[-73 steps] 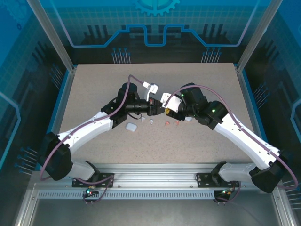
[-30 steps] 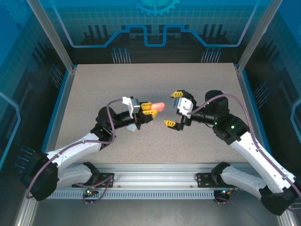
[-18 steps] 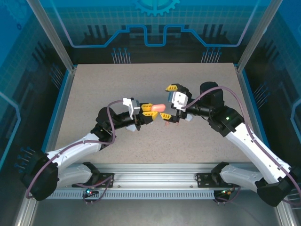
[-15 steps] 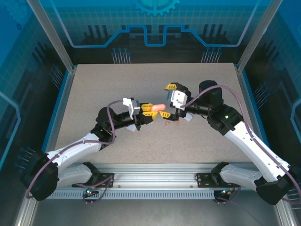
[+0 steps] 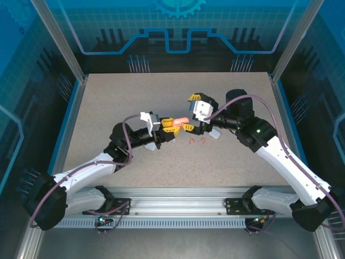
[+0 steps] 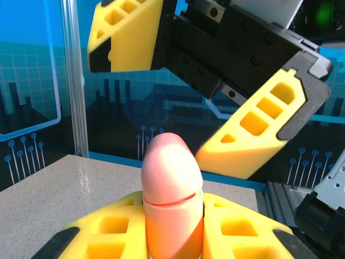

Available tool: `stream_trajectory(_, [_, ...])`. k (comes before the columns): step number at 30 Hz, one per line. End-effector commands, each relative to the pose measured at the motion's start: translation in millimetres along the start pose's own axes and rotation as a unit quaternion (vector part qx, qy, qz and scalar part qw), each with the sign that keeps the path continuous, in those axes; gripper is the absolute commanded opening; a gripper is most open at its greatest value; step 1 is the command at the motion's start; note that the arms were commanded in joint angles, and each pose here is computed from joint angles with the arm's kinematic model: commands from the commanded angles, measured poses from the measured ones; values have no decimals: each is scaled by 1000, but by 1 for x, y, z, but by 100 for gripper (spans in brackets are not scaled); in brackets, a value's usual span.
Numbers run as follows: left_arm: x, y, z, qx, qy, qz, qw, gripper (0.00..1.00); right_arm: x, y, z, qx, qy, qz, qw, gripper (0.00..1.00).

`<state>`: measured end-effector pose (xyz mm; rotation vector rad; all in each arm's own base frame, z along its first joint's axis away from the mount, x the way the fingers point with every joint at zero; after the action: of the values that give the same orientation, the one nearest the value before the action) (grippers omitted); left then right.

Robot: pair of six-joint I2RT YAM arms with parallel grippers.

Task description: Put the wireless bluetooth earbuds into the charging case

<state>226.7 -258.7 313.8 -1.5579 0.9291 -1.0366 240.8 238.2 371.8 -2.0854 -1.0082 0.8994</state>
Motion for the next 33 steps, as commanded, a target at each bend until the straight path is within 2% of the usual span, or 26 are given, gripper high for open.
stream_trajectory(1, [-4,-3,-13,25,26,-4,999,0,-1,-10,-16,-8,32,1,999,84])
stream_trajectory(10, [-5,-2,-12,25,18,-3,1000,0,-6,-16,-14,-12,25,-12,1000,85])
stream_trajectory(17, [-8,1,-7,28,-3,-2,1000,0,-21,-24,-8,-4,23,-37,999,89])
stream_trajectory(20, [-11,1,-7,32,-10,-2,999,0,-29,-20,-14,21,51,-24,998,100])
stream_trajectory(25, [-20,0,-8,48,-25,-8,998,0,-36,7,-29,117,95,22,988,100])
stream_trajectory(28, [-26,-1,-10,56,-34,-5,998,0,-33,33,-34,197,100,53,974,100])
stream_trajectory(33, [-37,-3,-14,65,-48,4,997,0,-21,106,-38,368,151,169,902,100])
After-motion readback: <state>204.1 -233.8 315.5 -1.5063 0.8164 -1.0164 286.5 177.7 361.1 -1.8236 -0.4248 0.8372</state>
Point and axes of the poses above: each hand's point on the last joint's axis, 136 mm out from that joint toward the fingers, its own x axis out along the fingers, its own z axis along the line the jaws close on, y = z × x, the point moved 3 cm from there along -x, back along the fingers, and after that the axes turned 5 degrees about -x, right-handed, at the moved point
